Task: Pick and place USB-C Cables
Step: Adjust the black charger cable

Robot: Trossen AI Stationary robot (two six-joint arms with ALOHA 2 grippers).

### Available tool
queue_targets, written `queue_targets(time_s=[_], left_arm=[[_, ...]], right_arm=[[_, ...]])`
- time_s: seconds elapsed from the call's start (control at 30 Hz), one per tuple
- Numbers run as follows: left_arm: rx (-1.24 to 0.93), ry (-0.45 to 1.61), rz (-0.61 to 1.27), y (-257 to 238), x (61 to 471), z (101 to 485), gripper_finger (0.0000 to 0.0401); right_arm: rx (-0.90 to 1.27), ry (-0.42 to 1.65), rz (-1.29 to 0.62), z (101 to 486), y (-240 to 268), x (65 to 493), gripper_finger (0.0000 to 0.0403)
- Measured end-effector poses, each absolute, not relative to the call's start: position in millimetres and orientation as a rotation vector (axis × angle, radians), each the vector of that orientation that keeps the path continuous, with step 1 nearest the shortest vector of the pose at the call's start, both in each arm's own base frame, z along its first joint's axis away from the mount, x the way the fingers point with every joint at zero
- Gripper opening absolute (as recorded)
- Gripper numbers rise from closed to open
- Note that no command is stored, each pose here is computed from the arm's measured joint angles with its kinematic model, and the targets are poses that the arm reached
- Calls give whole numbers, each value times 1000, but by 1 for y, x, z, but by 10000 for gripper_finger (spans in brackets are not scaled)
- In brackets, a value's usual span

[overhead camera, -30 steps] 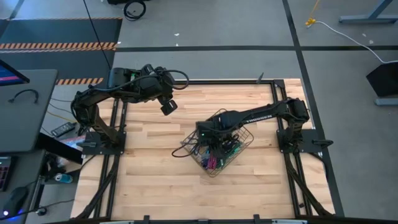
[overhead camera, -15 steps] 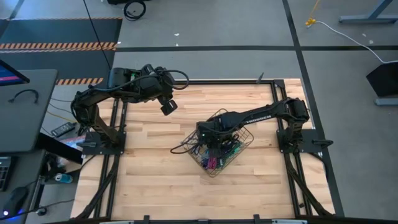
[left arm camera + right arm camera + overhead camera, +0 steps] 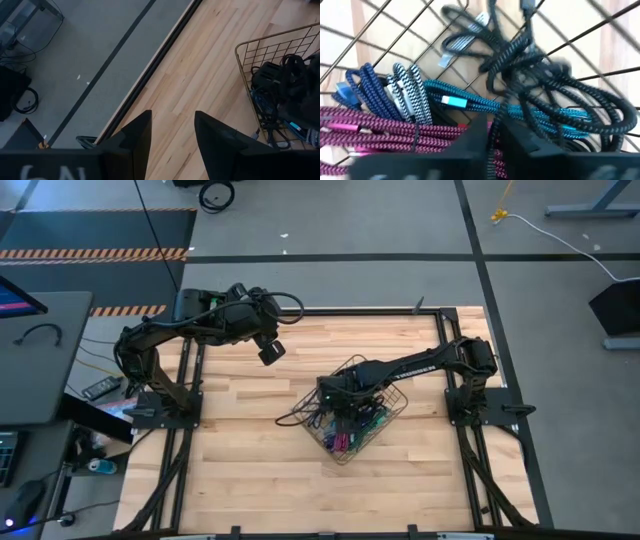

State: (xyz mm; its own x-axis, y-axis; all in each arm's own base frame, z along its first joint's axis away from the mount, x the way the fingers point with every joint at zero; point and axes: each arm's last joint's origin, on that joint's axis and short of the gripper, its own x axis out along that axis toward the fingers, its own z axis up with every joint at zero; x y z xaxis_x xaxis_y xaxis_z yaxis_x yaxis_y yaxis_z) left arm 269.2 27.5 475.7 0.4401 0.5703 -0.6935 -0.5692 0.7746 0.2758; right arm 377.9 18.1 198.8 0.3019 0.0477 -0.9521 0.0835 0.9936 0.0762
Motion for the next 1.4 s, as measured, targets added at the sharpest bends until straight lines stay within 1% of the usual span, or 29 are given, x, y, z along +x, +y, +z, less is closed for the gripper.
queue_targets(time_s=[0.03,0.07,0.1,0.23,0.33,0.6,0.77,1.03,1.4], left_arm=[[1,862,707,28,269,476,156],[2,862,708,28,269,476,156],[1,862,707,28,269,476,156],[1,862,707,28,269,476,156],[1,862,707,28,269,476,156],[2,862,707,28,269,476,156],[5,863,706,28,269,476,156],[5,863,705,28,269,476,156],[5,863,706,28,269,476,156]], right_arm=[[119,1268,-8,199,18,378,34],[117,1271,3,199,19,377,20],[117,1274,13,199,19,377,15],[114,1308,24,209,21,376,13],[92,1323,42,228,22,378,13],[33,1167,76,292,22,392,13],[31,1159,72,318,21,389,13],[10,1261,26,338,27,373,13],[34,1262,11,353,44,365,13]])
